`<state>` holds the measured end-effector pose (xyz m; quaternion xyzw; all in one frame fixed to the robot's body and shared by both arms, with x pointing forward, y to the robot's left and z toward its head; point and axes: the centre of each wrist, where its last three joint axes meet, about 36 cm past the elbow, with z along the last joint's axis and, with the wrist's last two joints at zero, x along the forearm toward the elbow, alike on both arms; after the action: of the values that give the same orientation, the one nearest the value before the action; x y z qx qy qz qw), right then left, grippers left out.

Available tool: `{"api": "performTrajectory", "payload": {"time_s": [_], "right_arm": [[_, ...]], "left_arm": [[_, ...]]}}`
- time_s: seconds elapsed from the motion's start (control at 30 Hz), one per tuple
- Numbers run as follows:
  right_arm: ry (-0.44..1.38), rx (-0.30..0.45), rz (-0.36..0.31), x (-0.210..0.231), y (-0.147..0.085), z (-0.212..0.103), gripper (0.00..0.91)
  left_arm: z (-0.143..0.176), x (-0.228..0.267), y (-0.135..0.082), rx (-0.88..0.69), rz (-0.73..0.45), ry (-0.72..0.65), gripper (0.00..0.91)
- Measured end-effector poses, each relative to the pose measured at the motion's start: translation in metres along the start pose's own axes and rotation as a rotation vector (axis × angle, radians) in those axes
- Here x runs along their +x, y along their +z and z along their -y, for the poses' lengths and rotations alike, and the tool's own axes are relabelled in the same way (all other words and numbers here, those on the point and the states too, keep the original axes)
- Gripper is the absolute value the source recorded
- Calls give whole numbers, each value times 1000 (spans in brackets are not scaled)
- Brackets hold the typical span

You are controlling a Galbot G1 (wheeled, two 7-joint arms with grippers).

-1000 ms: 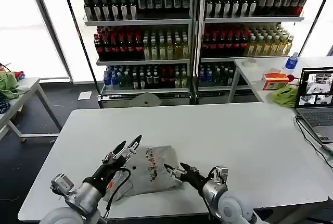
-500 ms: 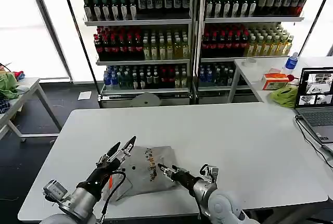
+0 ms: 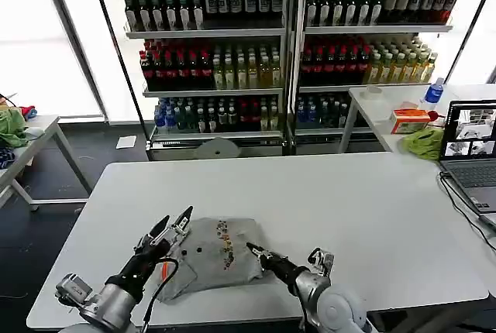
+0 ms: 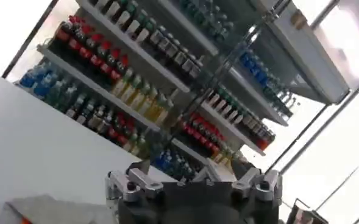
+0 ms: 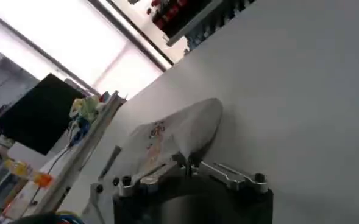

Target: Fold and organize the clothes.

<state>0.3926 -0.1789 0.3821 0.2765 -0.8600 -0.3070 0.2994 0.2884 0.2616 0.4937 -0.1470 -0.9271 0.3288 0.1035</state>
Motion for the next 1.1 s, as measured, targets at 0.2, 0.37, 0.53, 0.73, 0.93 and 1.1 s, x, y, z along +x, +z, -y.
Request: {"api": "performTrajectory", "payload": {"time_s": [0.2,0.37,0.53,0.73,0.93,1.1], "right_arm": [[33,28,10,16,-9,15,0],[92,88,10,35,-21,27,0],[164,164,1,51,-30,34,0],[240,235,4,67,-39,40,907],[274,311,30,81,-50,37,907],[305,380,70,93,-60,35,907]], "left_arm": [[-3,5,-4,-9,11,-11,907],[-4,6,-4,-9,12,-17,907],[-6,6,-5,-17,16,-22,907],[-10,6,-8,-43,25,-36,907],[-16,4,-13,-108,39,-60,907],[-18,5,-17,-160,51,-76,907]]}}
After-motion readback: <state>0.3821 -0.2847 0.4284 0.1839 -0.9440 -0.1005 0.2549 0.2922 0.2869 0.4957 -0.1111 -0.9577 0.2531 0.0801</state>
